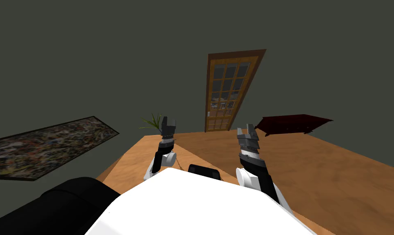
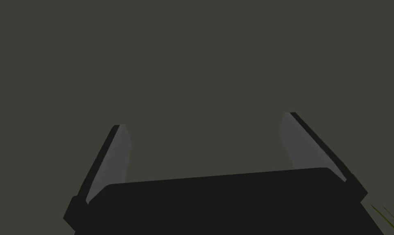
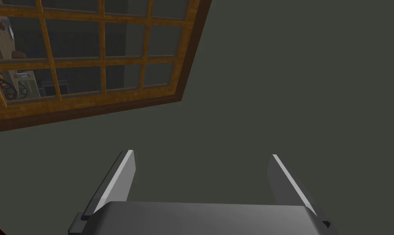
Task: Pull the door open
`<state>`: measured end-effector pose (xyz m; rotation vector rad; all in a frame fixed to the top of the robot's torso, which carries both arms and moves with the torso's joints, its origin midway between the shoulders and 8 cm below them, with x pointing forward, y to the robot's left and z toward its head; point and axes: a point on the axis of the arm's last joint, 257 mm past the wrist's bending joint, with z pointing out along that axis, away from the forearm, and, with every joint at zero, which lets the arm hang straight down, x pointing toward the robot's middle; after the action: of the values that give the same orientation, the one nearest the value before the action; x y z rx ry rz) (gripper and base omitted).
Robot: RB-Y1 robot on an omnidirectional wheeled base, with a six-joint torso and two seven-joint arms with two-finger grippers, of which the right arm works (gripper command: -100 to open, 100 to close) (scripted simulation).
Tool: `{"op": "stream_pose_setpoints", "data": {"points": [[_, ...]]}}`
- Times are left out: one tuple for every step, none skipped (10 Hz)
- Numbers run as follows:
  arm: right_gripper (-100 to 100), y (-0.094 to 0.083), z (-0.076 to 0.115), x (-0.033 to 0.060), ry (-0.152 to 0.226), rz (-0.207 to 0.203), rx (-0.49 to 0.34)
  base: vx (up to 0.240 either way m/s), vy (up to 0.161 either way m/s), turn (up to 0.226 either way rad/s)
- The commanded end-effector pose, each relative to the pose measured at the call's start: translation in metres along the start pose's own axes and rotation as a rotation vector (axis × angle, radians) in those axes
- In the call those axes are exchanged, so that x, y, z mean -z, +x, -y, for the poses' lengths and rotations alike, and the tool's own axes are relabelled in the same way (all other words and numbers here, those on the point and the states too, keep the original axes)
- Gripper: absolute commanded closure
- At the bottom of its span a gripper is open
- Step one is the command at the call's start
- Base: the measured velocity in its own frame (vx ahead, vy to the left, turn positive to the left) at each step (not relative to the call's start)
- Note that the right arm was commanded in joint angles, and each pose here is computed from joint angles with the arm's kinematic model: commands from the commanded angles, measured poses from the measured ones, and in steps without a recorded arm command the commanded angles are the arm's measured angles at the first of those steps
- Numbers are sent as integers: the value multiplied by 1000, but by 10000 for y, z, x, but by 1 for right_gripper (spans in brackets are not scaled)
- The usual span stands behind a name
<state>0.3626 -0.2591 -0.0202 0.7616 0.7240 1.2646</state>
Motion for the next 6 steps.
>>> {"op": "stream_pose_setpoints", "data": {"points": [[-100,20,96,23,11,-7,-48,90,59,99],[-100,29,152,37,18,-10,-76,142,-42,173],[-100,37,209,51,24,-13,-104,149,-61,122],[-100,46,287,71,34,-15,-144,159,-41,125],[-100,50,328,82,39,-15,-164,152,-21,90],[-100,57,408,105,50,-16,-203,146,-20,122]]}}
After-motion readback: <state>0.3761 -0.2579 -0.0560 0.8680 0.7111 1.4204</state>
